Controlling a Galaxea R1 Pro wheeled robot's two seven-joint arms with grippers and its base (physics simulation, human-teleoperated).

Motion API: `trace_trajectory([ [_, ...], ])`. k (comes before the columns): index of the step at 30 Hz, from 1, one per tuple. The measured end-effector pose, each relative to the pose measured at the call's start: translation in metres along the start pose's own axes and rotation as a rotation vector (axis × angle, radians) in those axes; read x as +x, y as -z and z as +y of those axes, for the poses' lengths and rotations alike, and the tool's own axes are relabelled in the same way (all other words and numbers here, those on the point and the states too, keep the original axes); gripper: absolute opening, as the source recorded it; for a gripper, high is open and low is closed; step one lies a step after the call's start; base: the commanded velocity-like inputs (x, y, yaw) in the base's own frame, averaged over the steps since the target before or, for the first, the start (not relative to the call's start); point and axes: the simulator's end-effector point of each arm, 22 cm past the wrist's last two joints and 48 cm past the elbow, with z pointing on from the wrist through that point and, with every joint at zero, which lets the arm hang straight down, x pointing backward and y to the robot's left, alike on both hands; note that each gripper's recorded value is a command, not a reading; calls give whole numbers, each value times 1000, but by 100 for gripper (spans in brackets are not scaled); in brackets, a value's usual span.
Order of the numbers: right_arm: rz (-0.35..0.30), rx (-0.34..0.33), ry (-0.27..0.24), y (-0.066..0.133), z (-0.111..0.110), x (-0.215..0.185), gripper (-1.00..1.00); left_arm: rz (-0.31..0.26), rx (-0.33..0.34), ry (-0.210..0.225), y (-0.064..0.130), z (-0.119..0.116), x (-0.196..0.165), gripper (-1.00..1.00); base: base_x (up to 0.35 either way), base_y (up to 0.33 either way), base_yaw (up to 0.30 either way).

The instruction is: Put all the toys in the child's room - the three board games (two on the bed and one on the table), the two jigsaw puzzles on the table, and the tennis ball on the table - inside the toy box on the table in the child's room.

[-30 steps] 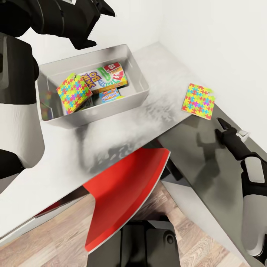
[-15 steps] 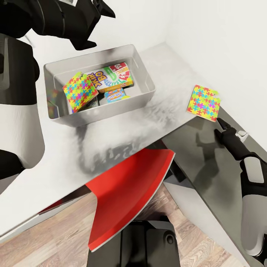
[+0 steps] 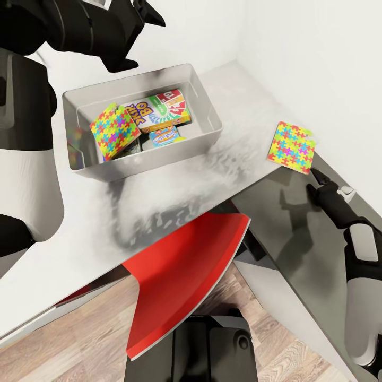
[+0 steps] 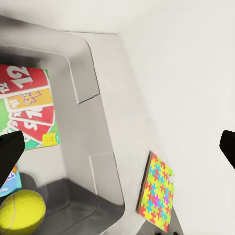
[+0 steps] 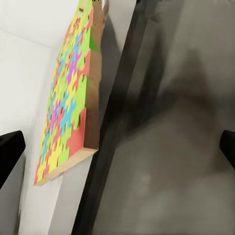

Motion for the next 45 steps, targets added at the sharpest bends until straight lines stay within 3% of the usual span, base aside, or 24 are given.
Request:
trace_trajectory([
  [45,-7,-17,5,-6,10,-7,100,22,-12,-18,-6,2,12,100,0,0,61],
])
